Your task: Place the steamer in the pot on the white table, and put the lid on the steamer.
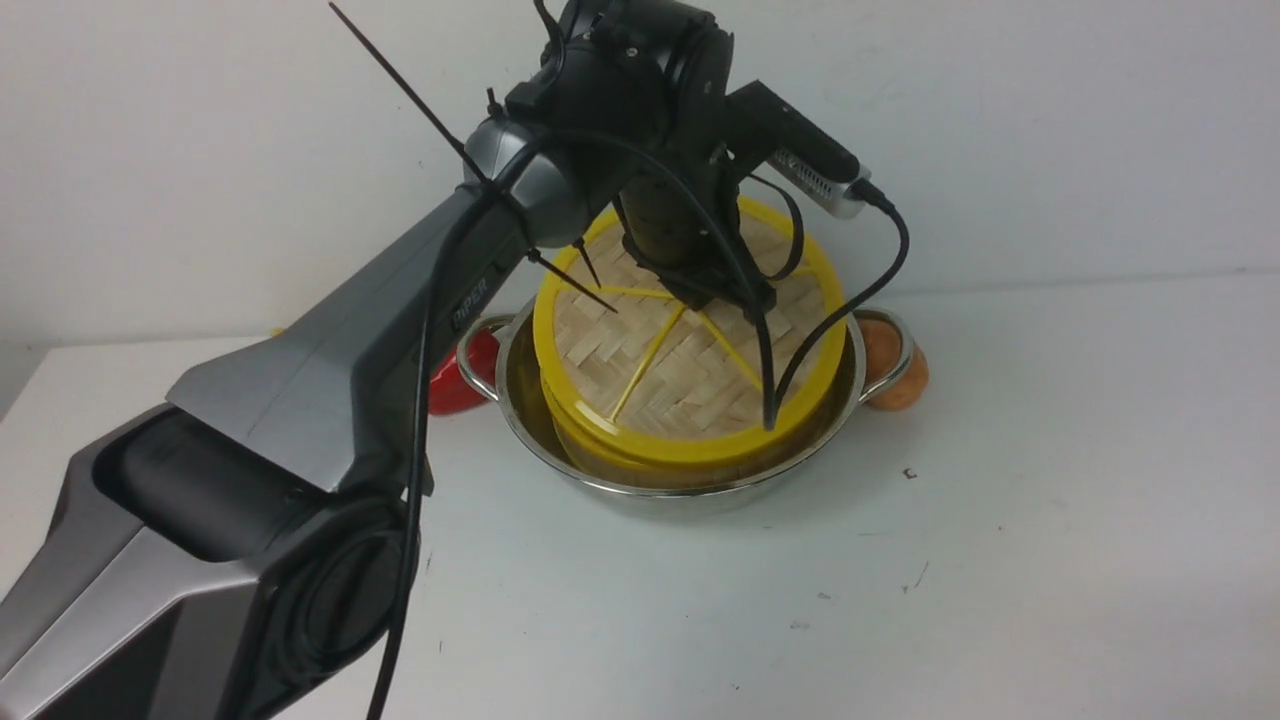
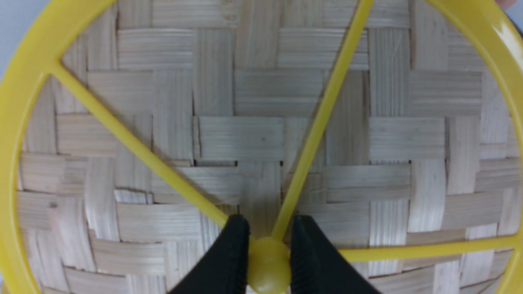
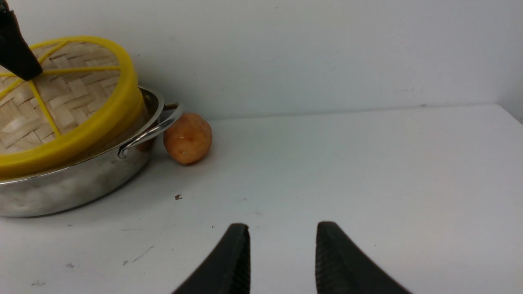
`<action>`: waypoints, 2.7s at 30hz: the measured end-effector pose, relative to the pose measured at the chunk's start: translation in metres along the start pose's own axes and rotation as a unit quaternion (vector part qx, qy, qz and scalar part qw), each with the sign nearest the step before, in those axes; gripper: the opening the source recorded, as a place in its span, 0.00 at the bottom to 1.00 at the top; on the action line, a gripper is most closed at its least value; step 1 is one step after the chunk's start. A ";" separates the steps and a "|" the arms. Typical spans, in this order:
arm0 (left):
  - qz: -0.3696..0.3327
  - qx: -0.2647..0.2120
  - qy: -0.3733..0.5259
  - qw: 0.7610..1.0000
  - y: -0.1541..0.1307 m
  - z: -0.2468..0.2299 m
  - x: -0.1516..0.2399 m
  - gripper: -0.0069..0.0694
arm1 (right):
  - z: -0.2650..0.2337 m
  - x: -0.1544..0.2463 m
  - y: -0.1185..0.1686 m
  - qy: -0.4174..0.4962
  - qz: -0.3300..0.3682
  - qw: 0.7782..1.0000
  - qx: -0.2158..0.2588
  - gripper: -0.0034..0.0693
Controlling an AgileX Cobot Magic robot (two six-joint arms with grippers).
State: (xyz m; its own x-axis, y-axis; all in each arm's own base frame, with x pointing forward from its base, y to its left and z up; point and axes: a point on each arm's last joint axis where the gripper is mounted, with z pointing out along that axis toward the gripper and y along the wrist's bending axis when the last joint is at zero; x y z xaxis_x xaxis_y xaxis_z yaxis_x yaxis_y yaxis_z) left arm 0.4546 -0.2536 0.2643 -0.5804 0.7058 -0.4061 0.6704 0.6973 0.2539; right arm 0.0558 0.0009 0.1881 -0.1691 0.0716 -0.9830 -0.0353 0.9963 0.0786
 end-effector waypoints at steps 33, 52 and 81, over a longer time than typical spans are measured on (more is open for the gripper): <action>0.013 0.020 -0.014 1.000 0.016 0.020 0.006 0.25 | 0.000 0.000 0.000 0.000 0.000 1.000 0.000 0.38; 0.054 -0.011 -0.044 0.998 0.025 0.031 0.003 0.53 | 0.000 0.000 0.000 0.000 0.000 1.000 0.000 0.38; -0.177 0.021 -0.256 0.950 0.039 -0.269 0.027 0.45 | 0.000 0.000 0.000 0.000 0.000 1.000 0.000 0.38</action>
State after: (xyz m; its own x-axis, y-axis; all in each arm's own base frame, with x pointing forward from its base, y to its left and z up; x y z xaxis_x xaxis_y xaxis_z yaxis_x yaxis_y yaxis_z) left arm 0.3403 -0.1738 0.4995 -0.4791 0.2674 -0.8360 0.5000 0.8660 -0.0095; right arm 0.0558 0.0009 0.1881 -0.1691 0.0720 -0.9830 -0.0352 0.9962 0.0790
